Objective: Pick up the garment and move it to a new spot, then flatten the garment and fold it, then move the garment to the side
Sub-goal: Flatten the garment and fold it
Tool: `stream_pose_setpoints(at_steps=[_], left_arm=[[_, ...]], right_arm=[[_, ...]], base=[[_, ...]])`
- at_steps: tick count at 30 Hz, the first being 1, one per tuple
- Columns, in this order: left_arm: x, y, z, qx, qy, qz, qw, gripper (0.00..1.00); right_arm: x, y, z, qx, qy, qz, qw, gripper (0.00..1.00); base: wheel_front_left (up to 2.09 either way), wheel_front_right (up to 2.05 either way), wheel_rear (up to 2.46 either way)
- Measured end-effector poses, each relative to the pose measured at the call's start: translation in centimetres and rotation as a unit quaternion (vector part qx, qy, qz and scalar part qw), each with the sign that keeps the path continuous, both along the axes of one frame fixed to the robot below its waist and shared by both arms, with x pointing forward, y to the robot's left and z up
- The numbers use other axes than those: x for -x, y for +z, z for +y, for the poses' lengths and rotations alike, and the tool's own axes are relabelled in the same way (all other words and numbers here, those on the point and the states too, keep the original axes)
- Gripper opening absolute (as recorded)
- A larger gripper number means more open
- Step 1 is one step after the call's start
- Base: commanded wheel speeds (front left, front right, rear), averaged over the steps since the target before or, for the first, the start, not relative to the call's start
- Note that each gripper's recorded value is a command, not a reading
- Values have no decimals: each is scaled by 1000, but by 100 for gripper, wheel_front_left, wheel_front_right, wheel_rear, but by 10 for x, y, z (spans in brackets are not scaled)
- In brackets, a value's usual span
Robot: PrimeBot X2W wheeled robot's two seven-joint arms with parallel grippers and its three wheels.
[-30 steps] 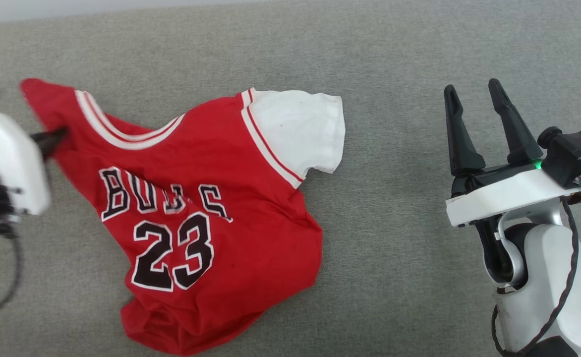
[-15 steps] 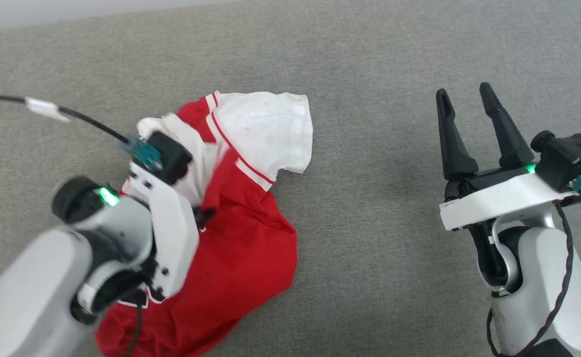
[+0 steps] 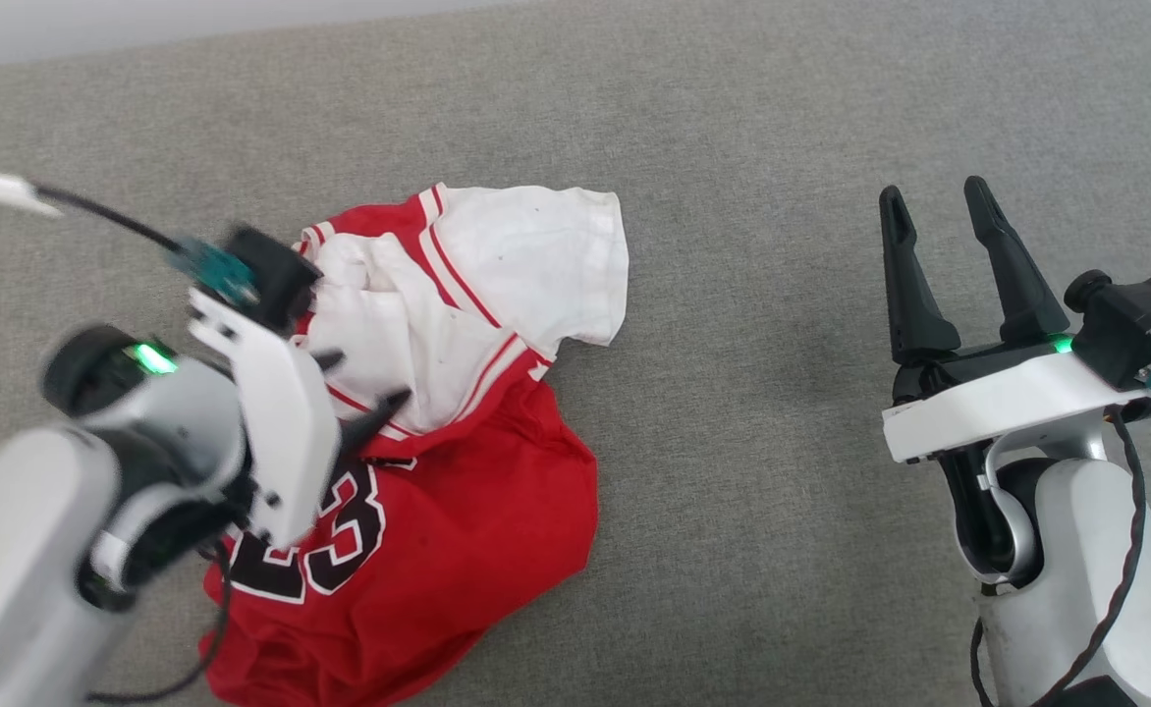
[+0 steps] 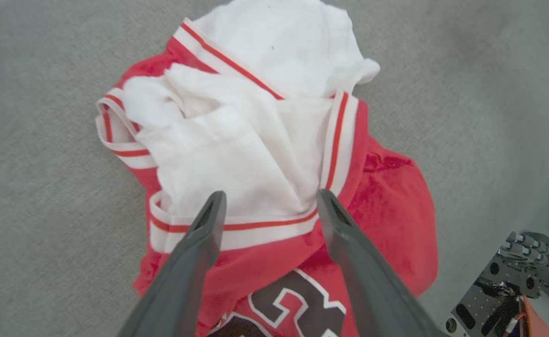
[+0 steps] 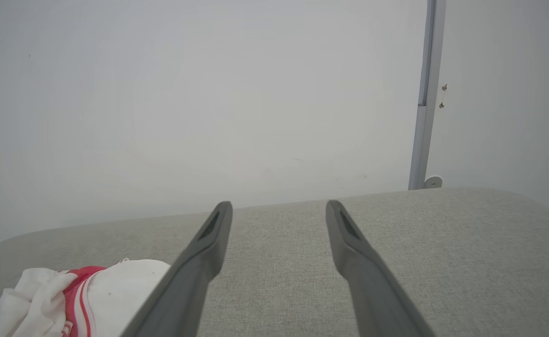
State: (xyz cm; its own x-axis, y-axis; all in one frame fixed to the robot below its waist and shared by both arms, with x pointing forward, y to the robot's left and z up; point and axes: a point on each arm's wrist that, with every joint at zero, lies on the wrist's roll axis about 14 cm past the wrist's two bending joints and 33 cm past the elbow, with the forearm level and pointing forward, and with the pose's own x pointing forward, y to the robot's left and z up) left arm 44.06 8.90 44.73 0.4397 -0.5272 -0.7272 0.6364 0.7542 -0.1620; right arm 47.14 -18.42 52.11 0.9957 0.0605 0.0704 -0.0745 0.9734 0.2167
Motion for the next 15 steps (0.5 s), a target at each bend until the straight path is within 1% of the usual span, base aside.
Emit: stream_pose_setpoints(at_steps=[3, 8, 12, 15], left_arm=[[-12, 21, 9, -3, 17, -17, 1000, 100], [-36, 44, 27, -28, 43, -35, 998, 100], [-48, 41, 31, -42, 54, -17, 998, 100], [-52, 30, 25, -41, 51, 0, 998, 100]], right_arm=[[-1, 2, 2, -1, 3, -2, 1000, 100], [-4, 3, 6, -1, 8, -5, 1000, 100], [-7, 4, 7, 1, 11, -8, 1000, 100], [-9, 4, 6, 2, 10, -8, 1000, 100]], base=[[0, 0, 0], [0, 0, 0], [0, 0, 0], [0, 0, 0]])
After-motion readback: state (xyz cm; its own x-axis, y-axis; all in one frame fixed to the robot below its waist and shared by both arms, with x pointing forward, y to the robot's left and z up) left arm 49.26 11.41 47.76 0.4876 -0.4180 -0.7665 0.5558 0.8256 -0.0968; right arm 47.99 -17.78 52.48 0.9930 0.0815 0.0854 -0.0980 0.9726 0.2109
